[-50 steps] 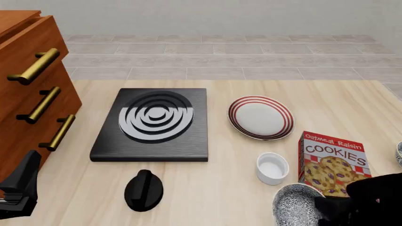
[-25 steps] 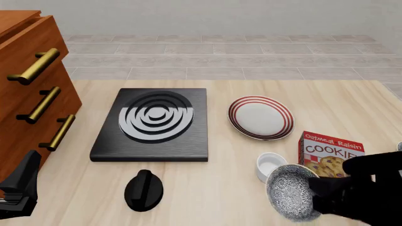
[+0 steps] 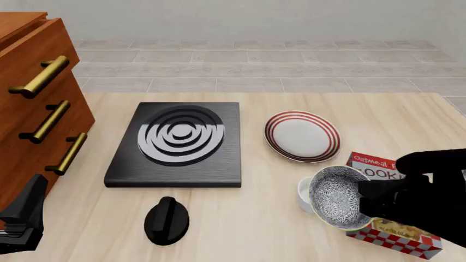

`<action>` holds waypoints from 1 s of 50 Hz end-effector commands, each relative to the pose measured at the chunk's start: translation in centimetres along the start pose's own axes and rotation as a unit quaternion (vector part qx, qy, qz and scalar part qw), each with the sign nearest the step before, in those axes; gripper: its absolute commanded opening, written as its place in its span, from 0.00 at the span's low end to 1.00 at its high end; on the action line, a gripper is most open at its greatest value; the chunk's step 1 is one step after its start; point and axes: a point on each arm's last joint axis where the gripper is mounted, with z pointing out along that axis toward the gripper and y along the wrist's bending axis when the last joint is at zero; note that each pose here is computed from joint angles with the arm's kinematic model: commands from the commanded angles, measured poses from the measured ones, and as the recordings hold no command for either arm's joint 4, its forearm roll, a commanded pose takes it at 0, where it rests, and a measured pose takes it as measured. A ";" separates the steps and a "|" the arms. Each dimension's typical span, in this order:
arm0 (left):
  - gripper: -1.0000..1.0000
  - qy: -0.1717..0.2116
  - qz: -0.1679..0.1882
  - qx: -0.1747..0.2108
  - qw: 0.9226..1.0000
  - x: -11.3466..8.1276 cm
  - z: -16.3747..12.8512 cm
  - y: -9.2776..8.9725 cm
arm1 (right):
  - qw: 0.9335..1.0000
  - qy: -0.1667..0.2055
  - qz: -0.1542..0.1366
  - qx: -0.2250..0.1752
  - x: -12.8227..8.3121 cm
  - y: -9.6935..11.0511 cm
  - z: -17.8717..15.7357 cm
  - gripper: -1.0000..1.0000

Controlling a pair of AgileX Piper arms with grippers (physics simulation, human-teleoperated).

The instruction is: Pick the akita bowl next to the ramekin and place it on the plate.

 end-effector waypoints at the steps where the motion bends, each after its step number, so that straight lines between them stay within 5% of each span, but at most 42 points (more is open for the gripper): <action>1: 1.00 0.000 0.000 0.000 1.000 0.0 0.0 0.0 | 1.000 -0.016 0.003 0.009 -1.4 -0.2 0.1 0.00; 50: 1.00 0.000 0.000 0.000 1.000 0.0 0.0 0.0 | 0.998 -0.060 0.002 0.033 -5.8 -1.0 3.7 0.00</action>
